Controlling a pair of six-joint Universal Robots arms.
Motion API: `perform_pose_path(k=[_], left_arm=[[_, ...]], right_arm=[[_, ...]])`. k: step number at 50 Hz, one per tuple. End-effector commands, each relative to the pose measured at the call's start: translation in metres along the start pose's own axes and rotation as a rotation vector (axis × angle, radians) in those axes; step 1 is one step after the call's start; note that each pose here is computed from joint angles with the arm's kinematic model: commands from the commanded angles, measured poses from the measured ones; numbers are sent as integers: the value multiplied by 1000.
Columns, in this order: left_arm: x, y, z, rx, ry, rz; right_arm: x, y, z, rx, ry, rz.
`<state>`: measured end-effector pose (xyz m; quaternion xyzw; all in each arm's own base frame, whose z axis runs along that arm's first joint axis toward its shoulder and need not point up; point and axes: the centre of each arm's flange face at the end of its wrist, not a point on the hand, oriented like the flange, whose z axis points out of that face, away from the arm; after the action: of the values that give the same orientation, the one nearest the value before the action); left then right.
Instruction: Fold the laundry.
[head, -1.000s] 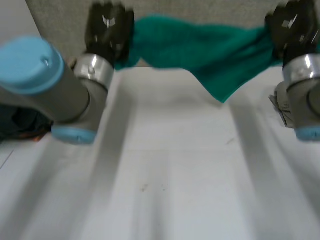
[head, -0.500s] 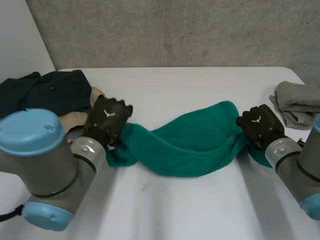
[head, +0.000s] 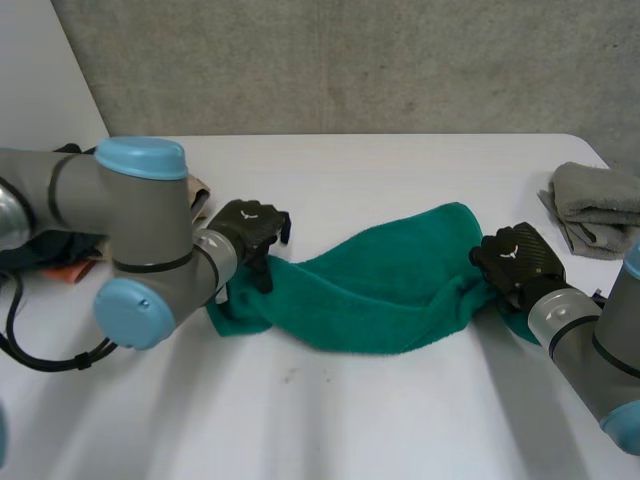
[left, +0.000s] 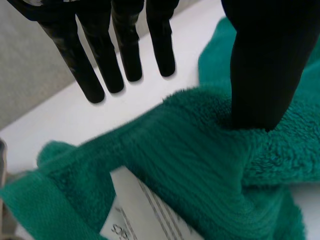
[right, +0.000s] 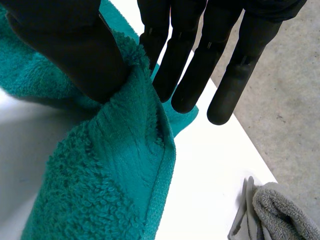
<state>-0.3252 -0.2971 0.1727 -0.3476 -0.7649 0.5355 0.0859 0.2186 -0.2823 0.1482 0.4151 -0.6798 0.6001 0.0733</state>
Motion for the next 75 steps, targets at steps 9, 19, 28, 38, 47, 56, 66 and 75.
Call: perform_pose_path(k=[9, 19, 28, 38, 47, 56, 66, 75], left_arm=[[-7, -38, -42, 43, -76, 33], [-28, -129, -145, 356, -177, 31], [-28, -125, -165, 330, -171, 24], [-11, -40, -83, 8, -84, 2], [-40, -114, -25, 369, -217, 15], [-64, -201, -52, 857, -363, 10], [-44, -118, -24, 629, -299, 17], [-9, -14, 11, 330, -203, 15]], right_arm=[[50, -36, -13, 42, 122, -84], [124, -130, -78, 115, 232, -170], [149, -150, -105, 58, 225, -245], [96, -96, -37, -96, -25, -230], [116, -105, 30, 31, 267, -272], [173, -172, 30, 437, 749, -237], [109, -130, 33, 312, 498, -217], [42, -47, 64, 86, 255, -150]])
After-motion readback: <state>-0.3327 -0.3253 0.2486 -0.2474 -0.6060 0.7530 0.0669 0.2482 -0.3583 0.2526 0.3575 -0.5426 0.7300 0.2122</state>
